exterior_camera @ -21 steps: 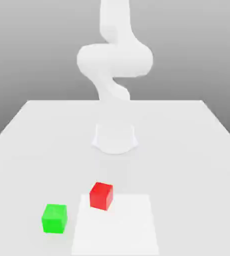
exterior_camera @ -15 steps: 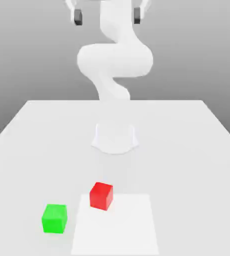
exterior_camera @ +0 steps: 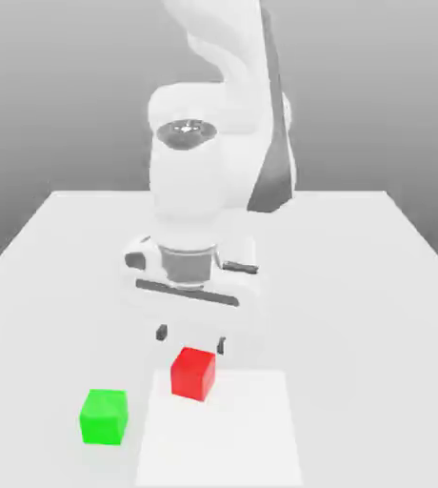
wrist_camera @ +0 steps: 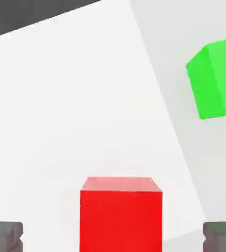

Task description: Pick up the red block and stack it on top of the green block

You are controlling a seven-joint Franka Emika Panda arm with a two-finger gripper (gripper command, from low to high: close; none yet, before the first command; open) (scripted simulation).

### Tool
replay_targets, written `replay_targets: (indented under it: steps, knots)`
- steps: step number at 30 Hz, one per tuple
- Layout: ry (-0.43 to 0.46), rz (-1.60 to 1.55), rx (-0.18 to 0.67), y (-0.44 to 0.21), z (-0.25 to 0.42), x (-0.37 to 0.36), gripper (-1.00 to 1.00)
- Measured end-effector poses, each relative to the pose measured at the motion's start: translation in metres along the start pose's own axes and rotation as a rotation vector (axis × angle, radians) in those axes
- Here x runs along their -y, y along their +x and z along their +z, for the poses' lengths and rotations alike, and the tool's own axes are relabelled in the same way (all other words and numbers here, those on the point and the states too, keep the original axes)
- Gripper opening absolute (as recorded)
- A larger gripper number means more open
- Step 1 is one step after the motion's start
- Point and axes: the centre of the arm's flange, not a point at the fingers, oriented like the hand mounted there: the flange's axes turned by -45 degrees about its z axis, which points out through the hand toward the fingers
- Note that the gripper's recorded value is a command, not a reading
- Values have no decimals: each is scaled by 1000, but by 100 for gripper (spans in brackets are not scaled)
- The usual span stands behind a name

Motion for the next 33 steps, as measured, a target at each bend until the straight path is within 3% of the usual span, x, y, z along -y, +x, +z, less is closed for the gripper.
replay_targets:
  steps: [3, 4, 11, 19, 26, 32, 33]
  knots:
    - [-1, 0, 3, -3, 27, 0, 0]
    - [-1, 0, 3, -3, 31, -1, -100]
    - [-1, 0, 3, -3, 30, 0, -100]
    - [-1, 12, 3, 1, -30, -3, -100]
    - [1, 262, 3, 83, -63, -76, -100]
    - [-1, 297, 3, 100, -16, -88, -100]
    - [-1, 296, 3, 99, -8, -88, 100]
